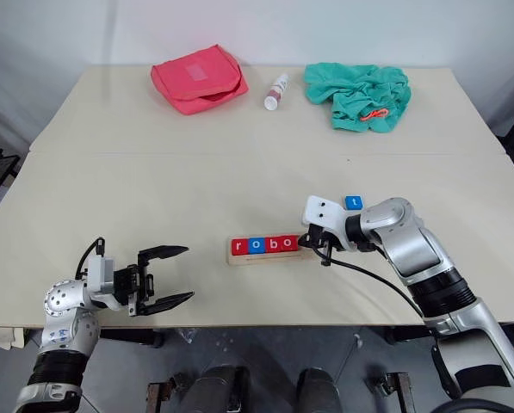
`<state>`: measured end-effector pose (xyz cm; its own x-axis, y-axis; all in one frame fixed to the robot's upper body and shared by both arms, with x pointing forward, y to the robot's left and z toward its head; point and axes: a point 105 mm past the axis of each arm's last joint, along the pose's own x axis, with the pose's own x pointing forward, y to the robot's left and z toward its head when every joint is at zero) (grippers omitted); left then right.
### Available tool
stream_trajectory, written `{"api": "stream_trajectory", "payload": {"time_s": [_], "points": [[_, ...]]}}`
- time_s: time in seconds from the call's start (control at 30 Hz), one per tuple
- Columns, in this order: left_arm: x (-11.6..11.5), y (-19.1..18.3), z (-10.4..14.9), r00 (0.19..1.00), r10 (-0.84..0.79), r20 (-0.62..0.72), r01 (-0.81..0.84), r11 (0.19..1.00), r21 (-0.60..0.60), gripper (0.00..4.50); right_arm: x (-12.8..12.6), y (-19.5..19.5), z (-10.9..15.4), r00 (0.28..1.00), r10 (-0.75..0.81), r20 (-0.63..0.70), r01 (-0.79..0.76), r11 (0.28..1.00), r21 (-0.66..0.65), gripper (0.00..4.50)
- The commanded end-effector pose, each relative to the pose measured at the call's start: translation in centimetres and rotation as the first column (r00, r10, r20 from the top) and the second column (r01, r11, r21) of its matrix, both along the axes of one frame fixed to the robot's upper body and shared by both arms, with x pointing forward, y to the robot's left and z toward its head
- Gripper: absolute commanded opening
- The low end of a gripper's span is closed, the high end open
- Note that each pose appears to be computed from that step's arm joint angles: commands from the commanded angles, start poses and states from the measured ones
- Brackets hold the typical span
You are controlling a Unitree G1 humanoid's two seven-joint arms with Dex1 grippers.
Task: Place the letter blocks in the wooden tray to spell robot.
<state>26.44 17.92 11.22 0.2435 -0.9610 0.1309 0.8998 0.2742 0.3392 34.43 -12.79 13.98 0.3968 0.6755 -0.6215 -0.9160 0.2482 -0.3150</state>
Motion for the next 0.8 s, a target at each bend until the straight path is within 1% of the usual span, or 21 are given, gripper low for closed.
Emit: {"api": "stream_trajectory", "payload": {"time_s": [0.03, 0.07, 0.1, 0.13, 0.2, 0.27, 0.37, 0.4, 0.43, 0.5, 0.53, 0.57, 0.7, 0.77, 0.8], "points": [[0.1, 0.2, 0.4, 1.0, -0.003, 0.011, 0.003, 1.0, -0.002, 4.5, 0.1, -1.5, 2.5, 0.994, -0.069, 0.087, 0.066, 0.997, 0.033, 0.05], [0.3, 0.2, 0.4, 1.0, -0.007, 0.009, 0.007, 1.0, -0.001, 4.5, -0.1, -2.1, 3.1, 0.991, -0.096, 0.095, 0.091, 0.994, 0.06, 0.05], [0.4, 0.2, 0.4, 1.0, -0.014, 0.007, 0.014, 1.0, 0.0, 4.5, -0.5, -2.6, 3.8, 0.986, -0.124, 0.108, 0.113, 0.988, 0.108, 0.2], [0.6, 0.2, 0.5, 1.0, -0.018, 0.005, 0.018, 1.0, 0.001, 4.5, -0.8, -2.9, 4.3, 0.983, -0.142, 0.116, 0.125, 0.982, 0.141, 0.4], [0.9, 0.2, 0.5, 1.0, -0.029, 0.001, 0.029, 1.0, 0.004, 4.5, -0.4, -5.0, 5.2, 0.945, -0.284, 0.16, 0.247, 0.944, 0.219, 0.88], [1.1, 0.3, 0.5, 0.999, -0.04, -0.004, 0.04, 0.999, 0.008, 4.5, -0.1, -6.9, 5.7, 0.895, -0.409, 0.178, 0.351, 0.892, 0.284, 1.54], [1.4, 0.4, 0.6, 0.999, -0.048, -0.005, 0.048, 0.999, 0.01, 4.5, -0.4, -8.2, 6.0, 0.852, -0.485, 0.195, 0.405, 0.848, 0.343, 2.57], [1.6, 0.4, 0.7, 0.999, -0.049, -0.007, 0.049, 0.999, 0.011, 4.5, -0.8, -9.2, 5.8, 0.826, -0.533, 0.186, 0.444, 0.817, 0.369, 2.81], [1.7, 0.5, 0.7, 0.999, -0.05, -0.008, 0.05, 0.999, 0.011, 4.5, -1.0, -9.8, 5.6, 0.806, -0.564, 0.178, 0.471, 0.794, 0.384, 3.19], [2.1, 0.6, 0.8, 0.999, -0.052, -0.012, 0.052, 0.999, 0.014, 4.5, -1.7, -11.5, 4.6, 0.741, -0.659, 0.133, 0.554, 0.711, 0.433, 3.87], [2.2, 0.6, 0.8, 0.998, -0.054, -0.014, 0.054, 0.998, 0.015, 4.5, -1.9, -11.8, 4.1, 0.721, -0.682, 0.12, 0.572, 0.684, 0.452, 4.23], [2.3, 0.5, 0.8, 0.998, -0.057, -0.015, 0.057, 0.998, 0.016, 4.5, -2.0, -11.9, 3.7, 0.711, -0.695, 0.105, 0.583, 0.666, 0.465, 4.44], [2.5, 0.4, 0.8, 0.998, -0.066, -0.015, 0.066, 0.998, 0.018, 4.5, -1.6, -11.3, 2.7, 0.701, -0.711, 0.063, 0.599, 0.634, 0.488, 4.44], [2.5, 0.2, 0.9, 0.997, -0.07, -0.012, 0.07, 0.997, 0.018, 4.5, -0.8, -11.1, 1.9, 0.671, -0.742, -0.002, 0.646, 0.583, 0.492, 4.44], [2.5, 0.2, 0.9, 0.997, -0.072, -0.011, 0.072, 0.997, 0.018, 4.5, -0.3, -11.0, 1.8, 0.658, -0.753, -0.012, 0.655, 0.564, 0.502, 4.44]]}}
